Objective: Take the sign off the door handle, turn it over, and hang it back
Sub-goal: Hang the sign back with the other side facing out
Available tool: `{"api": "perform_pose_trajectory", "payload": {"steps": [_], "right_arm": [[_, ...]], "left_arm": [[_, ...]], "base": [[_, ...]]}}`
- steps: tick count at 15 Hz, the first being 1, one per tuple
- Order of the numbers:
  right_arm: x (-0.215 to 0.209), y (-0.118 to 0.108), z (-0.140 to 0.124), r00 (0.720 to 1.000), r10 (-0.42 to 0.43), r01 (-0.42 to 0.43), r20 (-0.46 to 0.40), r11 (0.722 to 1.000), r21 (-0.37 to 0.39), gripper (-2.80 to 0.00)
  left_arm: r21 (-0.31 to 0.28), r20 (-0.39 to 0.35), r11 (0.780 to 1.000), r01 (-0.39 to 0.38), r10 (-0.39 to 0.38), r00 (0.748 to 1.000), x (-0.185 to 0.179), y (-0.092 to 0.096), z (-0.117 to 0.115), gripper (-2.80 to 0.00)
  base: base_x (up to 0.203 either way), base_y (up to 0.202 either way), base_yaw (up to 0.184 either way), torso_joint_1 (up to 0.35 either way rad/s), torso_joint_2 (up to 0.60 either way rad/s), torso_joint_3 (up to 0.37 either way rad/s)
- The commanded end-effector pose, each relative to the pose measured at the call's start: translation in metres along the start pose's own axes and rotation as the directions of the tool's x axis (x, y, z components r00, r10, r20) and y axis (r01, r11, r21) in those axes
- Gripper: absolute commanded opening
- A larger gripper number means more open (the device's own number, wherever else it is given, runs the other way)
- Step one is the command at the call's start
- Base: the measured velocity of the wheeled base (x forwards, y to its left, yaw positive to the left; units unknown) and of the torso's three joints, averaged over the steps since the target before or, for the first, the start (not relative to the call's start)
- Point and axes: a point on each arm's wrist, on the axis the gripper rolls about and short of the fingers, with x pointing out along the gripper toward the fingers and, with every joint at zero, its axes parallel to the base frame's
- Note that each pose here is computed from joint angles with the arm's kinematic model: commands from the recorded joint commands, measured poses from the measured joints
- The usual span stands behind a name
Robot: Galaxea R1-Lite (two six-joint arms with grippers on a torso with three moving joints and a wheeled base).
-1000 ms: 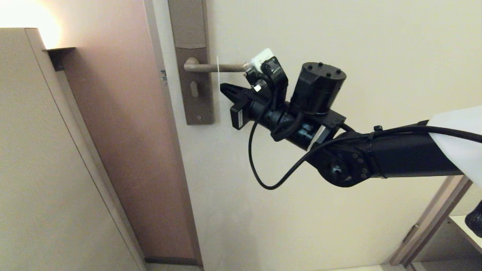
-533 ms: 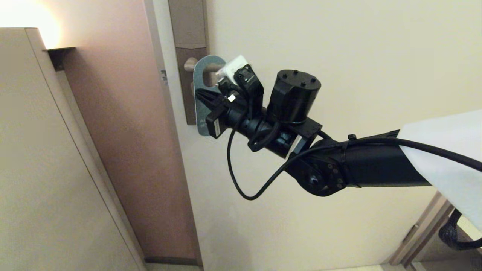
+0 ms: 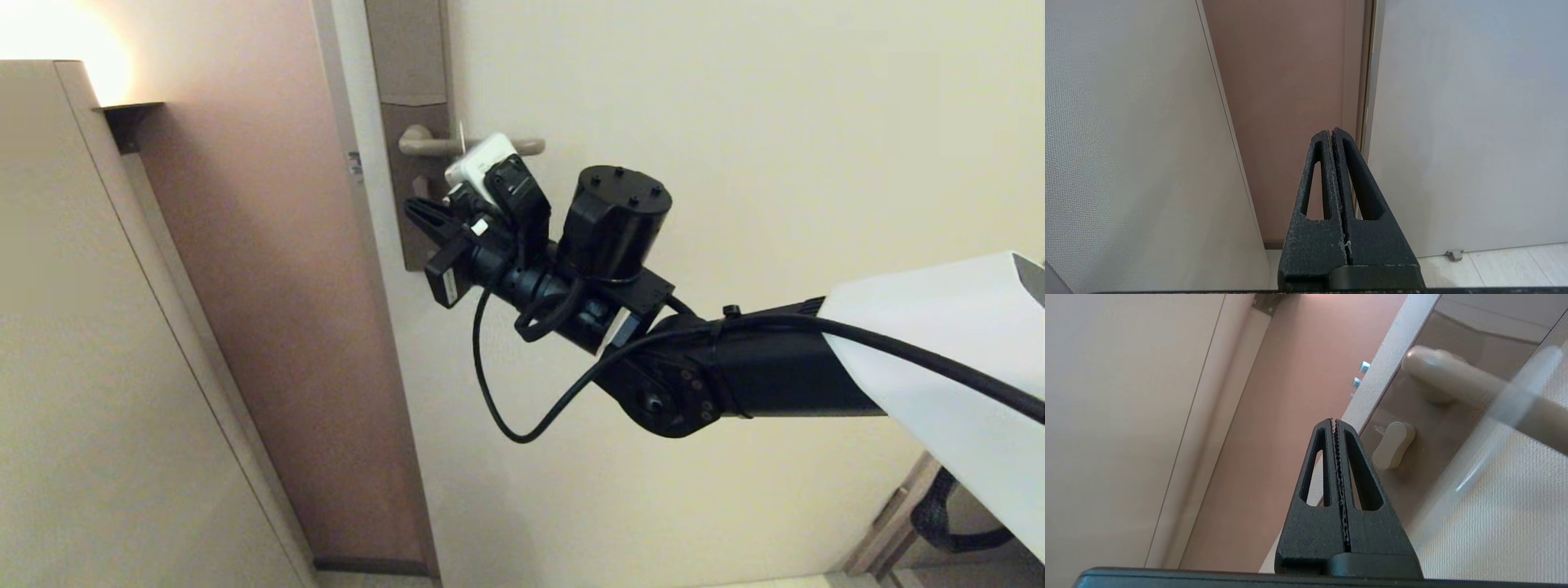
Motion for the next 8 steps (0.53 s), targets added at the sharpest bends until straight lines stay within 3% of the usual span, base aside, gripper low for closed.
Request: {"api": "perform_pose_trajectory", "payload": {"steps": [1, 5, 8], "right_arm": [[0.001, 0.001, -0.003, 1.0, -0.001, 0.001, 0.004, 1.0, -0.002, -2.8], [-0.001, 0.0, 0.001, 1.0, -0.002, 0.002, 0.009, 1.0, -0.002, -2.8], [-0.009, -0.005, 0.021, 0.999, 0.004, -0.004, 0.037, 1.0, 0.0, -2.8]], "left_arm": [[0.0, -0.002, 1.0, 0.0, 0.0, 1.0, 0.0, 0.0, 0.0, -2.8], [0.0, -0.002, 1.0, 0.0, 0.0, 1.0, 0.0, 0.0, 0.0, -2.8], [0.0, -0.002, 1.0, 0.001, -0.001, 1.0, 0.0, 0.0, 0.0, -2.8]], "base": [[0.0, 0.0, 0.0, 0.0, 0.0, 0.0], [0.0, 0.0, 0.0, 0.0, 0.0, 0.0], [0.0, 0.0, 0.0, 0.0, 0.0, 0.0]]}}
